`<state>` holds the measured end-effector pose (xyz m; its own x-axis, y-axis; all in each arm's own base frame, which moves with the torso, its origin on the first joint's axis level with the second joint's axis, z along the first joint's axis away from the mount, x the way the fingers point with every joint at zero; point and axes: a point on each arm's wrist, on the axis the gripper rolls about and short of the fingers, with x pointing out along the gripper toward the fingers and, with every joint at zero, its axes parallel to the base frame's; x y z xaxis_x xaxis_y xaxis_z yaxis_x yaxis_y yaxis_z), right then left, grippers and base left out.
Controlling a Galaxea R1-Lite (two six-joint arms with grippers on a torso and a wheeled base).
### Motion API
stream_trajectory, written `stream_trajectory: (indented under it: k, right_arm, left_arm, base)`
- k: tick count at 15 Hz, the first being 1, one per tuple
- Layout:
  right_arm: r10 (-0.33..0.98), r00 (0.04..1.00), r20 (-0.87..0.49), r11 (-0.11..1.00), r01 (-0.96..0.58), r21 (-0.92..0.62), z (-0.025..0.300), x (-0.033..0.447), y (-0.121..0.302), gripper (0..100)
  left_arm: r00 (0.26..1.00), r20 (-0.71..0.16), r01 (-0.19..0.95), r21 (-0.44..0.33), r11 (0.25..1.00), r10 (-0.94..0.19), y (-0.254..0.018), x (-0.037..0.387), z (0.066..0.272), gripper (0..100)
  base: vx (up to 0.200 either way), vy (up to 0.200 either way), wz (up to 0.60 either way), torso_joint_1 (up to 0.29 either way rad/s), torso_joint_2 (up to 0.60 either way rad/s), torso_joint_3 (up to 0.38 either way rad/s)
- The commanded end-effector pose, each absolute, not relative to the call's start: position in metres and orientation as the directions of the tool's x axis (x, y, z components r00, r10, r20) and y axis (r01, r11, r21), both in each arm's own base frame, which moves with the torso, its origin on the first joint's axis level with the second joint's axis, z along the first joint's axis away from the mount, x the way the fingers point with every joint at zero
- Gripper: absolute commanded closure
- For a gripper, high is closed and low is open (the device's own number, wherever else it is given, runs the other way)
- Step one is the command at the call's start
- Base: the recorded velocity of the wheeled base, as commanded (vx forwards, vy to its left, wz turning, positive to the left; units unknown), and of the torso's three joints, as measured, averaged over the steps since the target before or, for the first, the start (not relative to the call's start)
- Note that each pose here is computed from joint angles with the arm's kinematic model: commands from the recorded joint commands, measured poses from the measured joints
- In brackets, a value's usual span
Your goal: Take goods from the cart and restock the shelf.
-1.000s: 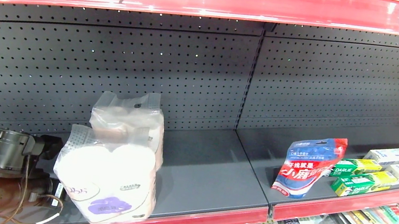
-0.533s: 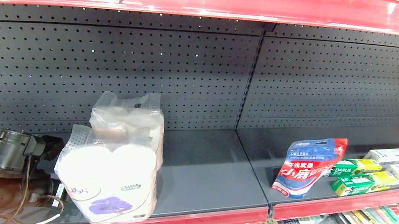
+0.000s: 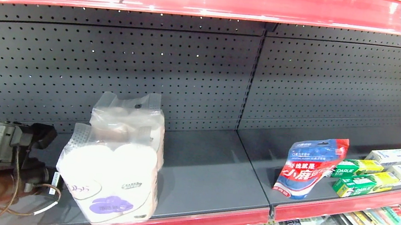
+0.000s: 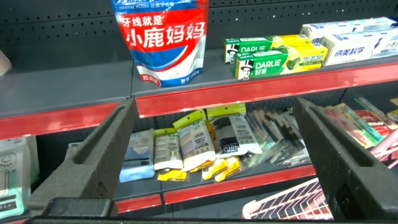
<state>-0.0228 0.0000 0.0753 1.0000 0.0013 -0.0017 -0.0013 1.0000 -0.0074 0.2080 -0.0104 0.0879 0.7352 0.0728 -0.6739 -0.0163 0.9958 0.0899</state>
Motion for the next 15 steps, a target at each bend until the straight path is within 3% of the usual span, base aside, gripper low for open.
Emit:
stream_trajectory:
  k: [1,6,8,12,13,15]
  right_arm:
    - [0.002,1.0,-0.003,1.0,-0.002,-0.008,0.075,-0.023,0.0,0]
    - [0.003,1.0,-0.003,1.0,-0.003,-0.008,0.075,-0.023,0.0,0]
    - [0.002,1.0,-0.003,1.0,-0.002,-0.008,0.075,-0.023,0.0,0]
    - [0.002,1.0,-0.003,1.0,-0.002,-0.008,0.075,-0.023,0.0,0]
    - [0.002,1.0,-0.002,1.0,-0.002,-0.008,0.076,-0.023,0.0,0]
    - [0.002,1.0,-0.003,1.0,-0.002,-0.008,0.075,-0.023,0.0,0]
  left_arm:
    - [0.838,-0.537,-0.034,0.123,0.992,0.095,-0.001,0.183,0.122,0]
    - [0.905,-0.426,0.07,0.136,0.988,-0.005,-0.001,0.079,0.145,0]
    - [0.943,-0.331,0.085,0.131,0.988,-0.038,-0.001,0.044,0.144,0]
    - [0.985,-0.093,0.155,0.136,0.978,-0.144,-0.003,-0.014,0.113,0]
    - [0.989,-0.035,0.15,0.143,0.978,-0.147,-0.003,-0.032,0.09,0]
    - [0.992,-0.055,0.121,0.069,0.99,-0.118,-0.002,-0.031,0.086,0]
  base:
    - [0.0,0.0,0.0,0.0,0.0,0.0]
    - [0.0,0.0,0.0,0.0,0.0,0.0]
    - [0.0,0.0,0.0,0.0,0.0,0.0]
    - [0.0,0.0,0.0,0.0,0.0,0.0]
    - [0.0,0.0,0.0,0.0,0.0,0.0]
    - [0.0,0.0,0.0,0.0,0.0,0.0]
